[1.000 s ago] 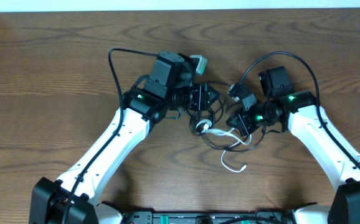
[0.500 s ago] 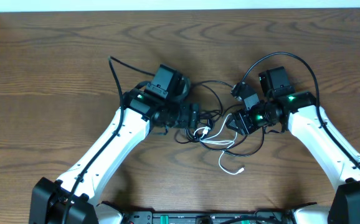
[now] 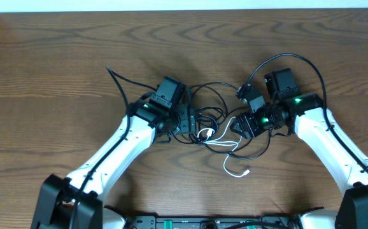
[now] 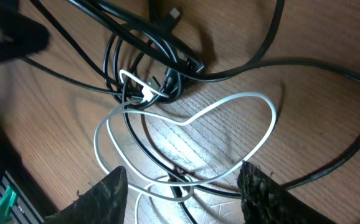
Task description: Untangle cables
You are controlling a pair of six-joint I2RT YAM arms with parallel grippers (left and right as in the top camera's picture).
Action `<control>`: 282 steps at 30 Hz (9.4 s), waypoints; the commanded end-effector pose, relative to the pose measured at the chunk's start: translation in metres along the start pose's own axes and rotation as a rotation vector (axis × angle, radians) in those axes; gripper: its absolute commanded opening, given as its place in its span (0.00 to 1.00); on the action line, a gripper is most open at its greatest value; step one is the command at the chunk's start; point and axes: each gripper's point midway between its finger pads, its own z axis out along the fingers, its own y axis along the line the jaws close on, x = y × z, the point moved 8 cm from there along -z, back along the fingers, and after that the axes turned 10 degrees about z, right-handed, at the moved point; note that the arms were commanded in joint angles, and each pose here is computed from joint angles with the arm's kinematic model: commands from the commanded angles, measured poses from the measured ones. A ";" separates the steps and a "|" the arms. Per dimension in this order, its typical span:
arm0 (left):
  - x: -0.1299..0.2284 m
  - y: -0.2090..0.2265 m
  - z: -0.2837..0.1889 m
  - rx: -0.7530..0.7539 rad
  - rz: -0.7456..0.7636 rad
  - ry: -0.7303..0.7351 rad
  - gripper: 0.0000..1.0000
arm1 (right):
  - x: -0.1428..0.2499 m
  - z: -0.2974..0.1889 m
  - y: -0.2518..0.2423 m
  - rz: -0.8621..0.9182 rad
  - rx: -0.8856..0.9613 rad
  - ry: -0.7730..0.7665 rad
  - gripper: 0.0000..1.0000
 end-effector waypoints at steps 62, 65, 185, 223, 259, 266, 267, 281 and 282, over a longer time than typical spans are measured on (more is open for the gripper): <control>-0.042 -0.100 -0.032 0.495 0.275 -0.269 0.07 | 0.001 0.002 0.000 0.035 -0.003 0.010 0.63; -0.042 -0.108 -0.038 0.578 0.280 -0.268 0.07 | -0.001 0.002 0.000 0.039 -0.004 0.001 0.63; -0.022 -0.105 -0.009 0.496 0.296 -0.150 0.07 | 0.012 0.018 -0.009 0.282 -0.018 -0.002 0.46; -0.053 -0.015 -0.016 0.338 0.119 -0.171 0.07 | 0.035 -0.048 -0.143 0.966 0.670 -0.275 0.01; -0.074 0.021 -0.120 0.553 0.063 -0.474 0.08 | 0.100 -0.143 -0.245 1.490 0.545 -0.583 0.01; -0.062 -0.019 -0.109 0.583 0.212 -0.430 0.08 | 0.075 -0.127 -0.229 1.282 0.452 -0.528 0.01; -0.062 -0.019 -0.106 0.529 0.211 -0.440 0.08 | 0.073 -0.127 -0.229 1.252 0.473 -0.523 0.01; -0.049 0.009 -0.071 0.090 0.166 -0.379 0.08 | -0.037 -0.231 -0.173 0.650 0.226 -0.778 0.01; -0.047 0.010 -0.069 0.081 0.162 -0.359 0.08 | -0.042 -0.246 -0.168 0.649 0.286 -0.796 0.01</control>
